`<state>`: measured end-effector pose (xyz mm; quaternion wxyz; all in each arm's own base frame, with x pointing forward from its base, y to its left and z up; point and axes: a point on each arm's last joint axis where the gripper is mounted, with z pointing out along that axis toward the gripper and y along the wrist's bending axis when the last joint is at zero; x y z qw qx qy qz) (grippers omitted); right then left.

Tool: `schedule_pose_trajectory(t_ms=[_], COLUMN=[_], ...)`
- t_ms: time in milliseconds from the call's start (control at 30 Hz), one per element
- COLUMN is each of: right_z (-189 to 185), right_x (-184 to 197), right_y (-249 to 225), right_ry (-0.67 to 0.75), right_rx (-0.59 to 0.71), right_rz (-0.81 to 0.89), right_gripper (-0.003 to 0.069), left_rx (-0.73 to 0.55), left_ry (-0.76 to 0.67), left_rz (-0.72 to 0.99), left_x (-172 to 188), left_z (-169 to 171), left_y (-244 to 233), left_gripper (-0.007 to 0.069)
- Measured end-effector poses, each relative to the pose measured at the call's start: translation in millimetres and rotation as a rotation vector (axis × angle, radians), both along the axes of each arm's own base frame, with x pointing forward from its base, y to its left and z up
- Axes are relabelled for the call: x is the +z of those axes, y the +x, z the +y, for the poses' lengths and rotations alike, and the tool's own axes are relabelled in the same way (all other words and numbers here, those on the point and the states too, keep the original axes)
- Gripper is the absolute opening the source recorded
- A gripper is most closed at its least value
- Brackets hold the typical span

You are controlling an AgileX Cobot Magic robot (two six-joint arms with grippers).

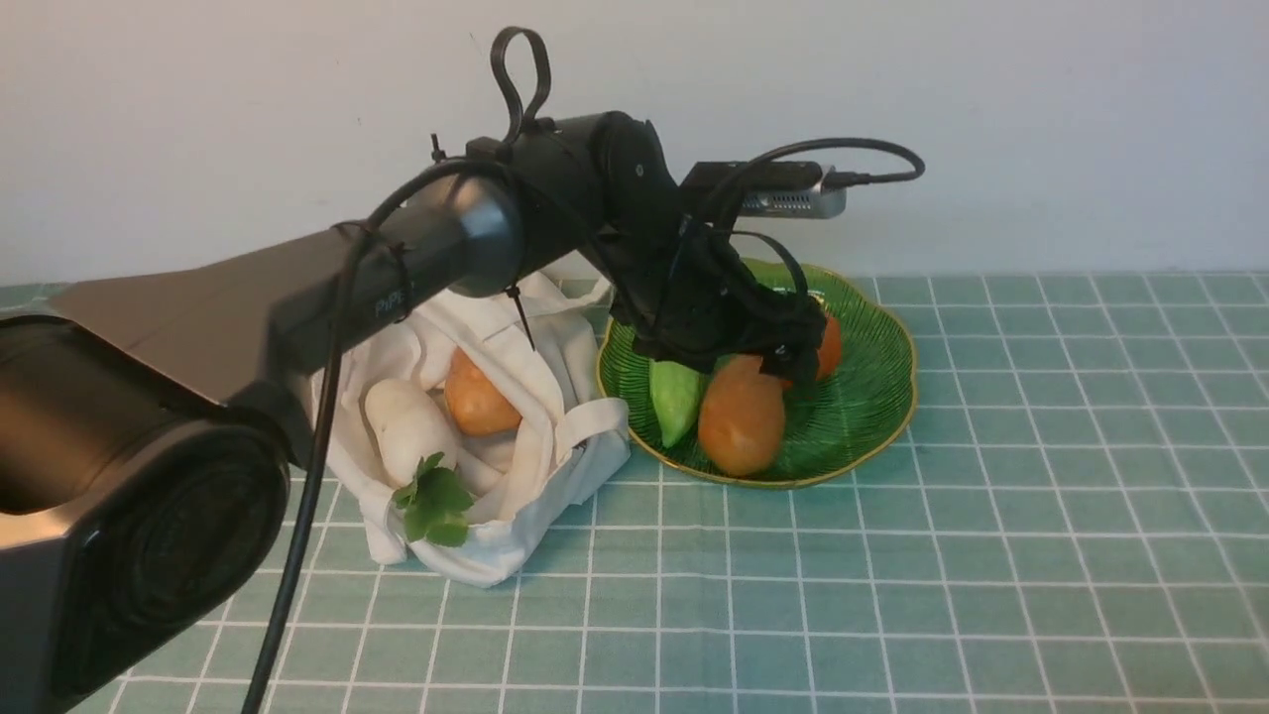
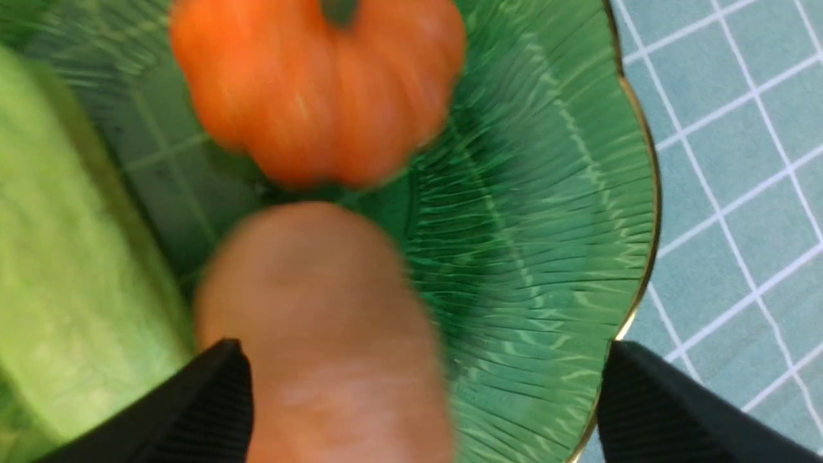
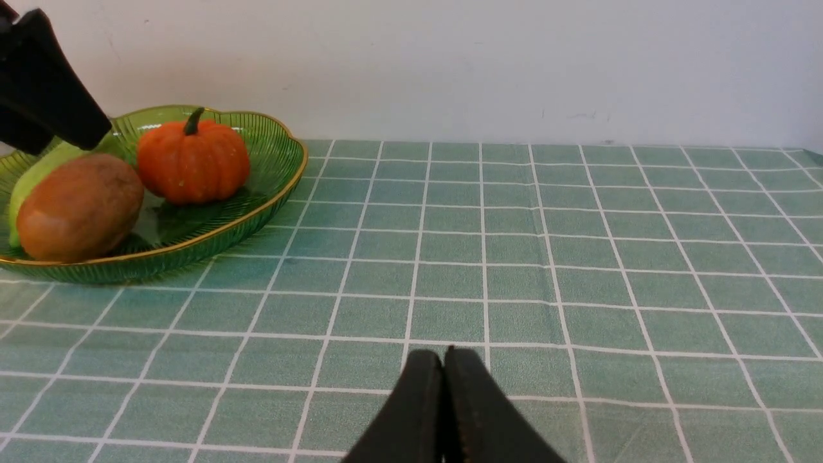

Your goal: Take vegetables from cloth bag on blue coffee tablecloth place on plate.

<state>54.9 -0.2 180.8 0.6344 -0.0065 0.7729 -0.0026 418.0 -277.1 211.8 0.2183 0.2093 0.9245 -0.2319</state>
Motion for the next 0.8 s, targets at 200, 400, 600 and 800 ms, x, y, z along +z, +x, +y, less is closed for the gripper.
schedule_pose_trajectory(t_ms=[200,400,600,800], right_z=[0.0,0.0,0.0,0.0], right_x=[0.0,0.0,0.0,0.0], right_y=[0.0,0.0,0.0,0.0], right_ry=[0.000,0.000,0.000,0.000], right_rx=[0.000,0.000,0.000,0.000], right_rz=[0.000,0.000,0.000,0.000], right_gripper=[-0.0017,-0.0017,-0.0017,-0.0017], left_rx=[-0.040,-0.054,-0.121,-0.094], left_ry=[0.009,-0.035,0.031,0.189], left_rz=[-0.019,-0.087,-0.190,-0.324], left_x=[5.2,78.9,164.2,216.8], left_z=[0.4,17.2,44.1,80.9], left_y=[1.2,0.4,-31.4,-67.0], left_gripper=[0.0682,0.0432,0.0041,-0.0005])
